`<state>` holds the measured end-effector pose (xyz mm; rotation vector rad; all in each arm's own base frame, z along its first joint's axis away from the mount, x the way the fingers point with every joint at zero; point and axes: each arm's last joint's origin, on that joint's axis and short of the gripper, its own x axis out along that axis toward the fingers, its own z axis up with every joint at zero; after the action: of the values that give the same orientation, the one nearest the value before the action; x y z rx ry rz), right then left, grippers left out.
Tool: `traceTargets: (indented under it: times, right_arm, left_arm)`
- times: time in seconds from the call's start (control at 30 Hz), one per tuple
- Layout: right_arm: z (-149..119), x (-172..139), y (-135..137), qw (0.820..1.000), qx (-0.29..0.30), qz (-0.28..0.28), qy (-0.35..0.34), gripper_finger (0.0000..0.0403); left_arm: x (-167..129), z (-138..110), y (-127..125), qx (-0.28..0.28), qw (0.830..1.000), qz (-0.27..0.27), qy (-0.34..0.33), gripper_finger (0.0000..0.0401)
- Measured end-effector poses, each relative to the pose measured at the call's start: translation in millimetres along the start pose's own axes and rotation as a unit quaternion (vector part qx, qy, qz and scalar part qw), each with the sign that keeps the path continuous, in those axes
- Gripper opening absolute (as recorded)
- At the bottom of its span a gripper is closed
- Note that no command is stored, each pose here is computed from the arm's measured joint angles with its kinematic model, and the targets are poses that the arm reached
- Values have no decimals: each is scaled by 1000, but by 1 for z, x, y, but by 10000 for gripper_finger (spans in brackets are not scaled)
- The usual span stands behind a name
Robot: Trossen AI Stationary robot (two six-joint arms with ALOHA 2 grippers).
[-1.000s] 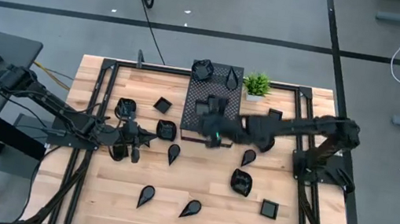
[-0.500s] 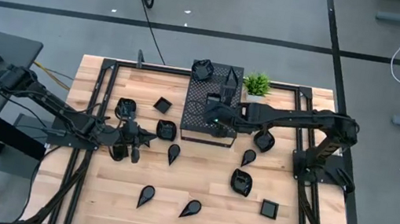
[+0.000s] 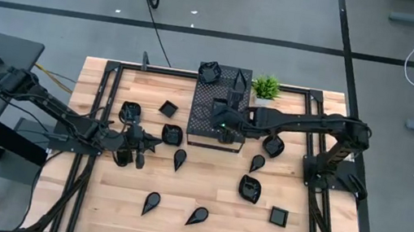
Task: Pick & Place Mini shaped plates
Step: Stack the black square-shaped plate on top of the black square-shaped plates on the shelf, then stack the black drop-shaped plate on top of the black drop-shaped plates on the shelf
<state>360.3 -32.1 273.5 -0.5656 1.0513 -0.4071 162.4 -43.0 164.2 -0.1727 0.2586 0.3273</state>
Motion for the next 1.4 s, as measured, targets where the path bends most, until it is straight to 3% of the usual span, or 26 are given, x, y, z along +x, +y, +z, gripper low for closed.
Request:
traceTargets:
  times: [0.43,0.8,1.0,1.07,1.2,1.3,1.4]
  right_arm:
    - [-11,15,13,1000,4,-17,4,22]
    - [-8,-1,14,999,-9,-18,-27,113]
    - [-3,-22,6,997,24,-28,-75,144]
    - [-1,-27,5,994,49,-18,-92,145]
    - [0,-26,6,984,111,70,-119,130]
    - [-2,-20,5,977,142,116,-112,100]
    - [-7,-13,4,975,158,122,-101,61]
  left_arm:
    - [0,0,0,1,1000,0,0,16]
    - [0,0,0,1,1000,0,0,16]
    - [0,0,0,2,1000,0,1,16]
    - [0,0,0,2,1000,0,1,16]
    - [0,0,0,3,1000,1,1,16]
    - [0,0,0,3,1000,1,1,16]
    - [0,0,0,3,1000,1,1,16]
